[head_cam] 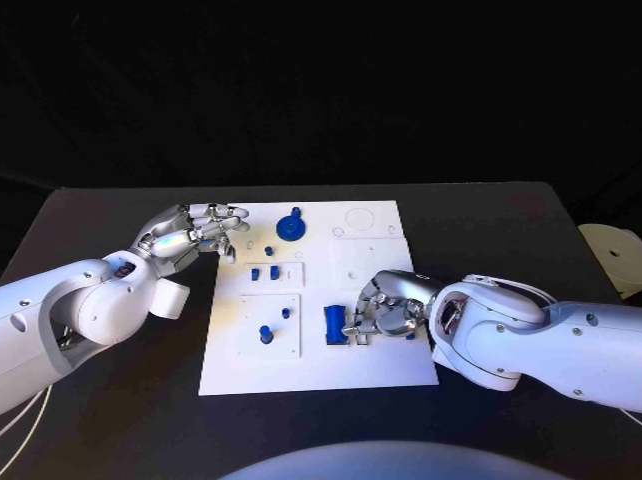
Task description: Assemble the parts on the task board
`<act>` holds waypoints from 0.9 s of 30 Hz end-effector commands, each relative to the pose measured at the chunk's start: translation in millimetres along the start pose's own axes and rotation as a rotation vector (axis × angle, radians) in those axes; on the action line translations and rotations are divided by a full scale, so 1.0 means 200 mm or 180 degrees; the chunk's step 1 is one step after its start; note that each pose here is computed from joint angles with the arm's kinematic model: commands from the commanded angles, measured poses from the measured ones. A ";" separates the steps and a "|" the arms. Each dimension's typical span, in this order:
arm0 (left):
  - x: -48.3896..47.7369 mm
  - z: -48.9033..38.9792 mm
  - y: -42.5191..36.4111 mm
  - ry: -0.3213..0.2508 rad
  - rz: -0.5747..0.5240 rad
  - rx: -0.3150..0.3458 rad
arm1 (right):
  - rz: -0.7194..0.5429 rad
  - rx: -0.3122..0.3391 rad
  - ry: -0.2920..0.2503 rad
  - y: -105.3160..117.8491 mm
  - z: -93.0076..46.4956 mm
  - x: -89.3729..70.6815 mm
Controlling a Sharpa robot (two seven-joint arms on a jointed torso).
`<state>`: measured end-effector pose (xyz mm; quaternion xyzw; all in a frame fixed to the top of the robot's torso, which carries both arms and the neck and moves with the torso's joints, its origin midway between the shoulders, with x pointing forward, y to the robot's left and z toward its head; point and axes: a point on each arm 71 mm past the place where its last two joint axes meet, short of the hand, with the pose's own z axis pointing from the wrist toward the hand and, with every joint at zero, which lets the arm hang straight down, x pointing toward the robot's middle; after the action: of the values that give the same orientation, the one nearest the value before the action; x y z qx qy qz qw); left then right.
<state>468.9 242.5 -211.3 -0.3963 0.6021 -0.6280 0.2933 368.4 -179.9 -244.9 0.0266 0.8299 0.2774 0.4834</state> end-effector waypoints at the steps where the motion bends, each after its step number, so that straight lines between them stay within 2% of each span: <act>1: 0.011 0.002 -0.003 0.0056 -0.0016 0.0019 | -0.0012 -0.0055 -0.0121 0.00 -0.01 -0.02; 6: 0.011 0.002 -0.002 0.0055 -0.0016 0.0020 | 0.0197 -0.0093 -0.0304 -0.02 -0.05 -0.08; 9: 0.012 0.003 -0.002 0.0055 -0.0016 0.0022 | 0.0392 -0.0016 -0.0391 -0.06 -0.07 -0.14; 13: 0.013 0.003 -0.003 0.0055 -0.0016 0.0025 | 0.0417 0.0103 -0.0451 -0.13 -0.12 -0.18; 20: 0.012 0.002 -0.004 0.0050 -0.0014 0.0027 | 0.0143 0.0379 -0.0349 -0.25 -0.19 -0.21; 27: 0.016 0.002 -0.005 0.0053 -0.0015 0.0033 | -0.0088 0.0491 -0.0246 -0.30 -0.24 -0.19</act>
<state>468.6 242.3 -211.2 -0.3960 0.6020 -0.6284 0.2931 367.3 -264.5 -222.6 0.0975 0.8155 0.2256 0.5239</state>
